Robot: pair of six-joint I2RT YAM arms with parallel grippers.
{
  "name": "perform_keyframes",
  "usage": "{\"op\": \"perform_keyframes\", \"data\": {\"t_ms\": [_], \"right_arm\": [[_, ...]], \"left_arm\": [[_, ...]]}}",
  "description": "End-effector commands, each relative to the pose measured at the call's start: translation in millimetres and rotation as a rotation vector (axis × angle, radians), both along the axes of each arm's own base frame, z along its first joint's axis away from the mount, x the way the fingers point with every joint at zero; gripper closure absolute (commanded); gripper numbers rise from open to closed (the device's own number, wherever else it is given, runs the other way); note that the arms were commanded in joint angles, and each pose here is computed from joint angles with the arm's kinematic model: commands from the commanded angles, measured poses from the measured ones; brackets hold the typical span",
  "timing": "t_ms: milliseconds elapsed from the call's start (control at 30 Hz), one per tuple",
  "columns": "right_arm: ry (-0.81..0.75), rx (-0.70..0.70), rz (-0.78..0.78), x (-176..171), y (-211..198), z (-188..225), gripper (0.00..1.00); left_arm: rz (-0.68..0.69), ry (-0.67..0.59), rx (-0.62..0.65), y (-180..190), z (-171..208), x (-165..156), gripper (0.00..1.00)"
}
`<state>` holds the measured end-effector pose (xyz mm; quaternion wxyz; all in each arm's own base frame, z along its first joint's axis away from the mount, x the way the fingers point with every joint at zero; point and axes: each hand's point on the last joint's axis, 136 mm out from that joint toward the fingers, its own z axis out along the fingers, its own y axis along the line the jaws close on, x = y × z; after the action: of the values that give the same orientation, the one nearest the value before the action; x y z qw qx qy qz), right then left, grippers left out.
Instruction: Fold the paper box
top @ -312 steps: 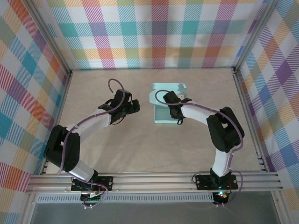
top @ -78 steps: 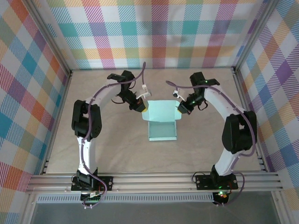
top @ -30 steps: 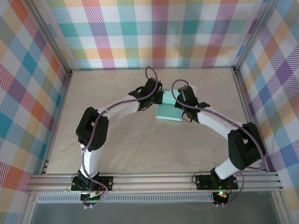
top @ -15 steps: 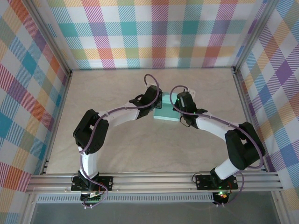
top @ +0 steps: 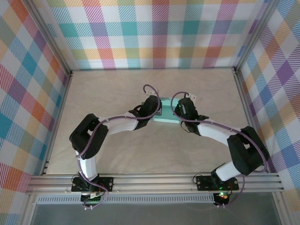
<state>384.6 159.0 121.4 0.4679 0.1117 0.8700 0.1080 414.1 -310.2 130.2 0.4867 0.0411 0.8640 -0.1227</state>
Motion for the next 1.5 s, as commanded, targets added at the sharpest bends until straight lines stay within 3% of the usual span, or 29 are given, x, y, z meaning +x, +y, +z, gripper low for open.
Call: {"op": "perform_keyframes", "data": {"t_ms": [0, 767, 867, 1000, 1100, 1233, 1333, 1467], "right_arm": [[0.046, -0.011, -0.065, -12, -16, -20, 1.0], [-0.049, -0.043, 0.004, -42, -4, -38, 0.97], [-0.074, -0.039, 0.029, -42, -2, -28, 0.84], [-0.117, -0.043, 0.096, -46, 4, -10, 0.45], [-0.15, -0.052, 0.155, -53, 6, 6, 0.28], [-0.206, -0.066, 0.213, -66, 3, 39, 0.17], [-0.245, -0.039, 0.181, -69, -10, 68, 0.15], [-0.093, 0.105, 0.147, -54, -19, 74, 0.12]], "left_arm": [[0.064, -0.014, -0.011, 11, -3, -5, 1.0], [0.042, -0.094, 0.012, 7, -42, -41, 1.0], [0.041, -0.093, 0.018, 6, -41, -40, 1.0], [0.053, -0.084, 0.05, 8, -43, -39, 1.0], [0.053, -0.081, 0.057, 8, -44, -39, 1.0], [0.049, -0.085, 0.07, 8, -44, -38, 1.0], [0.032, -0.088, 0.078, 4, -43, -38, 1.0], [-0.003, -0.097, 0.098, -2, -41, -41, 1.0]]}}
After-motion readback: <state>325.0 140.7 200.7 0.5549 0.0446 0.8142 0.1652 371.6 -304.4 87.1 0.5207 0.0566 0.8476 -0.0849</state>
